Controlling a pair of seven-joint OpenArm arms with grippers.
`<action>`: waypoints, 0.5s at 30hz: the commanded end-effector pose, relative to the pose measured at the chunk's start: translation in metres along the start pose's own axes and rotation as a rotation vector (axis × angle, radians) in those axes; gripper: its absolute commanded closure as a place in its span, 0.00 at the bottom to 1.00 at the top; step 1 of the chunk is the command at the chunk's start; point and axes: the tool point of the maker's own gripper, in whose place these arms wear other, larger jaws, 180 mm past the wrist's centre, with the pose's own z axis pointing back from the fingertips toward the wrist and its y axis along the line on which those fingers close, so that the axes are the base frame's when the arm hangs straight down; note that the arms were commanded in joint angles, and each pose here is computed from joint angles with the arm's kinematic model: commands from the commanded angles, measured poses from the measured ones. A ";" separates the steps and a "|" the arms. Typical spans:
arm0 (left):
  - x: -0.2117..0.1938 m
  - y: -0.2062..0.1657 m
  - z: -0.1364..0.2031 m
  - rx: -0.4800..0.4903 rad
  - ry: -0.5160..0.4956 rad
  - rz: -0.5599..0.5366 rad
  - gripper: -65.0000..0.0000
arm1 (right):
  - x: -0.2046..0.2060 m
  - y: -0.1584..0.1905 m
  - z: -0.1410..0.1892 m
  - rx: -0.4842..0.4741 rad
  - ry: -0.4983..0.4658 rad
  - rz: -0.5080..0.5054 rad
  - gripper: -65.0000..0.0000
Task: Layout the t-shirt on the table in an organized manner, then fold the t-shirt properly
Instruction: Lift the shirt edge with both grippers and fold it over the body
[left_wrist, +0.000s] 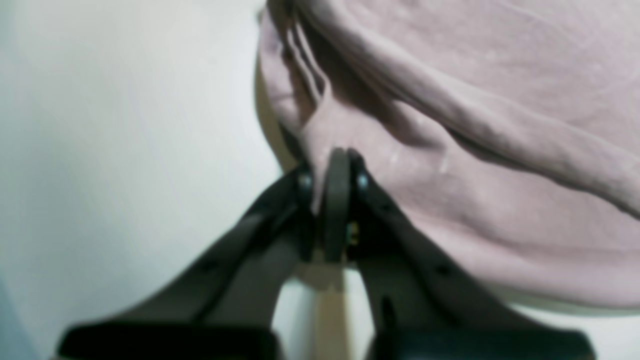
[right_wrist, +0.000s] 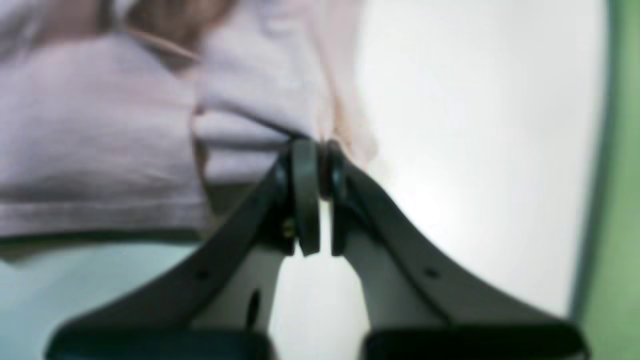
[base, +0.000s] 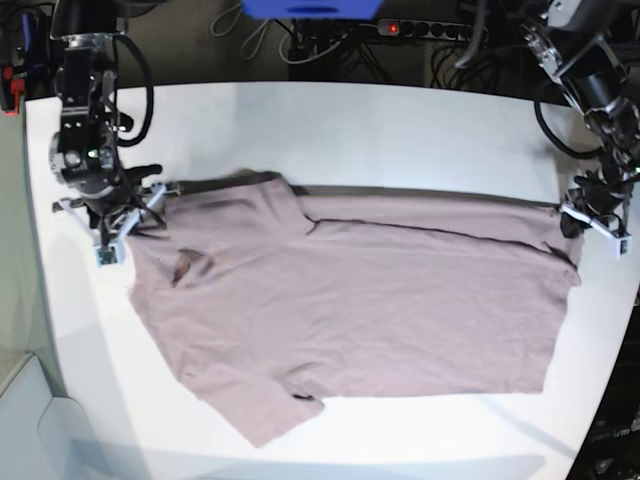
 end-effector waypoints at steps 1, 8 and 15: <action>0.009 0.012 0.009 0.037 0.001 -0.039 1.00 | 0.019 -0.012 0.007 -0.036 -0.055 0.015 1.00; 0.061 0.006 0.039 0.105 -0.012 -0.208 1.00 | 0.065 -0.031 0.016 -0.082 -0.119 0.045 1.00; 0.107 -0.016 0.035 0.093 -0.030 -0.284 1.00 | 0.106 -0.040 0.020 -0.102 -0.192 0.056 1.00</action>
